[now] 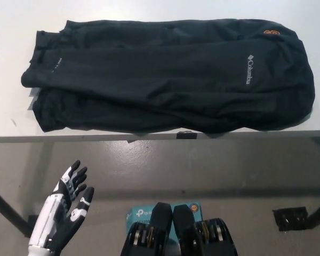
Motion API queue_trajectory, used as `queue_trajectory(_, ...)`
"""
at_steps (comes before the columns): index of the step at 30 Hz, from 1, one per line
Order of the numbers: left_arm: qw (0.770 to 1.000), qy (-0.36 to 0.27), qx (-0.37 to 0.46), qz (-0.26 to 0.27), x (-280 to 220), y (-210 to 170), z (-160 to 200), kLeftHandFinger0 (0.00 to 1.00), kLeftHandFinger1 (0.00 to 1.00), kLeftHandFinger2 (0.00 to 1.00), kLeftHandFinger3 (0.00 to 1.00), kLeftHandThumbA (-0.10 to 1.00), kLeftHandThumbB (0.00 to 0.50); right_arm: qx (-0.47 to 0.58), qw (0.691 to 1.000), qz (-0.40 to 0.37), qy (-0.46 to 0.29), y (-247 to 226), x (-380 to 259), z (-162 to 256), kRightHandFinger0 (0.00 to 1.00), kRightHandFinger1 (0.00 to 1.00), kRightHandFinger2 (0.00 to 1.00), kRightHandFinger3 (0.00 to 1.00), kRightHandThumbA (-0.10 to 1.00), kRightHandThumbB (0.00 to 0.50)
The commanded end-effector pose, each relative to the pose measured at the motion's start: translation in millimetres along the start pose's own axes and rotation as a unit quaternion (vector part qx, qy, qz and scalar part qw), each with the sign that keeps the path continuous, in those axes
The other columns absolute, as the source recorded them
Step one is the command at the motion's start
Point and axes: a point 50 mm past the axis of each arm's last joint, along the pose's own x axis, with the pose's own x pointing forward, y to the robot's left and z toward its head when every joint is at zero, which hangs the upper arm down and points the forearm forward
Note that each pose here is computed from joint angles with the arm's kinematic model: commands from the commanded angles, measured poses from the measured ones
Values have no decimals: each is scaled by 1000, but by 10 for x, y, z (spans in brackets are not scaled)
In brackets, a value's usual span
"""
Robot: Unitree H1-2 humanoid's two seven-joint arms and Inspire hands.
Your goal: The robot grabs the right edges of the black jacket on the table, and folds it in half
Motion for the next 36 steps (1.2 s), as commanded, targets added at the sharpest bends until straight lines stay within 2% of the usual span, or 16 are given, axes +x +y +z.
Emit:
queue_trajectory(1,1000,9,16,10,-208,75,-1,1000,1000,1000,1000,667,0,23,989,49,136,-20,662,-194,1000,1000,1000,1000,654,188)
queue_trajectory(4,1000,9,16,10,-206,76,0,1000,1000,1000,1000,665,0,23,988,52,145,-22,698,-207,1000,1000,1000,1000,664,193)
queue_trajectory(6,1000,10,7,8,-243,97,-37,1000,1000,1000,1000,626,0,51,976,70,202,66,977,-402,1000,1000,1000,1000,704,165)
queue_trajectory(9,1000,8,11,11,-227,111,-31,1000,1000,1000,1000,647,0,51,971,75,221,86,1077,-445,1000,1000,1000,1000,742,165)
queue_trajectory(10,1000,13,12,14,-263,115,-65,1000,1000,1000,1000,645,0,46,963,81,254,98,1159,-569,1000,1000,1000,1000,822,190)
queue_trajectory(12,1000,14,12,14,-267,117,-71,1000,1000,1000,1000,649,0,46,960,84,264,99,1188,-598,1000,1000,1000,1000,851,193)
queue_trajectory(15,1000,22,15,15,-280,121,-99,1000,1000,1000,1000,671,0,32,946,98,306,145,1231,-764,1000,1000,1000,1000,974,227)
queue_trajectory(17,1000,17,10,16,-230,127,-86,1000,1000,1000,1000,674,0,39,942,104,315,185,1281,-775,1000,1000,1000,1000,976,237)
queue_trajectory(21,1000,19,14,18,-267,142,-76,1000,1000,1000,1000,658,0,27,931,113,345,293,1267,-921,1000,1000,1000,1000,1000,308)
queue_trajectory(23,1000,21,13,19,-278,121,-69,1000,1000,1000,1000,656,0,21,928,116,354,307,1254,-967,1000,1000,1000,1000,1000,312)
queue_trajectory(25,999,21,17,18,-306,121,-81,1000,1000,1000,1000,673,0,20,920,129,369,324,1209,-1052,1000,1000,1000,1000,1000,295)
queue_trajectory(27,1000,17,15,18,-293,117,-75,1000,1000,1000,1000,676,0,22,917,127,377,316,1209,-1086,1000,1000,1000,1000,1000,309)
queue_trajectory(30,1000,13,15,20,-254,144,-55,1000,1000,1000,1000,664,0,29,917,129,376,359,1253,-1071,1000,1000,1000,1000,1000,365)
queue_trajectory(33,1000,12,15,20,-268,149,-57,1000,1000,1000,1000,653,0,30,915,129,381,355,1234,-1091,1000,1000,1000,1000,1000,367)
queue_trajectory(36,1000,13,19,21,-281,150,-50,1000,1000,1000,1000,706,0,23,912,124,390,360,1234,-1118,1000,1000,1000,1000,1000,388)
